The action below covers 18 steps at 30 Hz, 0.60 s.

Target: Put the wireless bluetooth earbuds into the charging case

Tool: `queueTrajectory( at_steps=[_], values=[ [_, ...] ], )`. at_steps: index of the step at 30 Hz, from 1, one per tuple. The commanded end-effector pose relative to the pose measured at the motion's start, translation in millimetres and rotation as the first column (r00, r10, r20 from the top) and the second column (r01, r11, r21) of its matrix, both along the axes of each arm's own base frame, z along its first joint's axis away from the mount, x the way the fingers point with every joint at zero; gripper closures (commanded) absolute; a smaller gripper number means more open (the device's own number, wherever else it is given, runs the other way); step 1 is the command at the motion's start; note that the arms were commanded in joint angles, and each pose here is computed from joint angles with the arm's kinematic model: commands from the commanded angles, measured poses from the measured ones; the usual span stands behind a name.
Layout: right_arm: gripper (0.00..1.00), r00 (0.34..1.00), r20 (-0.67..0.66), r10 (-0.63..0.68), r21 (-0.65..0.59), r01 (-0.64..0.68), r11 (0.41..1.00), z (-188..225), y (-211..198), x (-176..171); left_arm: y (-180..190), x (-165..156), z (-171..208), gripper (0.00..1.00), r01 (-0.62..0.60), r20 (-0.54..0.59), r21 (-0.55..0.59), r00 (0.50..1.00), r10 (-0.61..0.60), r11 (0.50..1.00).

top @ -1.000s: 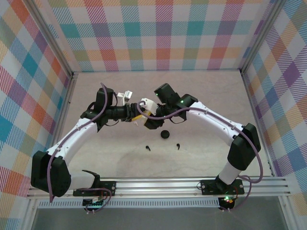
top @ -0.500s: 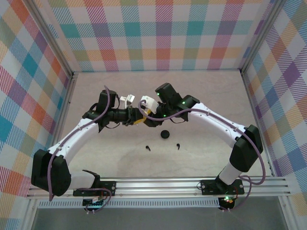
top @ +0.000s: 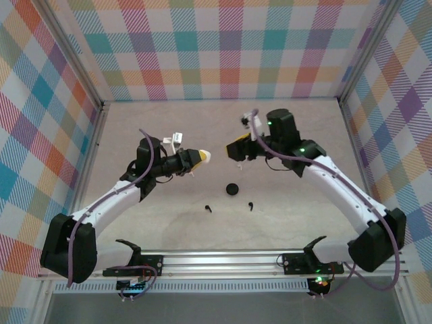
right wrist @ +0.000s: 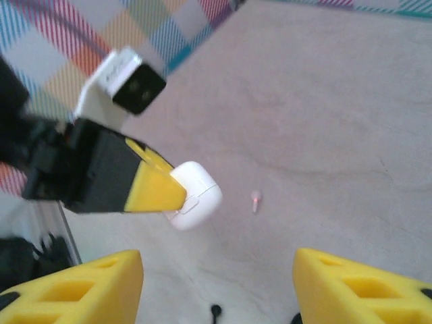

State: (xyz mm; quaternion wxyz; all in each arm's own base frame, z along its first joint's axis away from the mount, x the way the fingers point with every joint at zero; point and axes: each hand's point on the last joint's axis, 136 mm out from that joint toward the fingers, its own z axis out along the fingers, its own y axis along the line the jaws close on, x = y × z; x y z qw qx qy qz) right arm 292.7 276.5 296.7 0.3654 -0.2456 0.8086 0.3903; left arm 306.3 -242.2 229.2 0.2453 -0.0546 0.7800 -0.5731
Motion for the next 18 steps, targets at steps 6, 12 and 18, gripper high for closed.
queueTrajectory(
  at_steps=[6, 12, 18],
  values=[
    [0.47, 0.925, -0.379, 0.032, 0.378, 0.124, 0.917, 21.5, 33.3, 4.1, -8.4, 15.9, 99.7, 1.0, -0.05, 0.309, -0.226, 0.943, 0.121, 0.973],
    [0.48, 0.896, -0.414, 0.162, 0.542, 0.1, 0.835, 45.5, 52.8, 13.2, -26.0, 0.9, 121.7, 1.0, 0.05, 0.366, -0.253, 0.929, 0.048, 0.966],
    [0.52, 0.894, -0.413, 0.175, 0.566, 0.101, 0.818, 50.2, 55.9, 17.3, -33.9, -6.5, 130.2, 1.0, 0.089, 0.386, -0.259, 0.922, 0.018, 0.962]
  ],
)
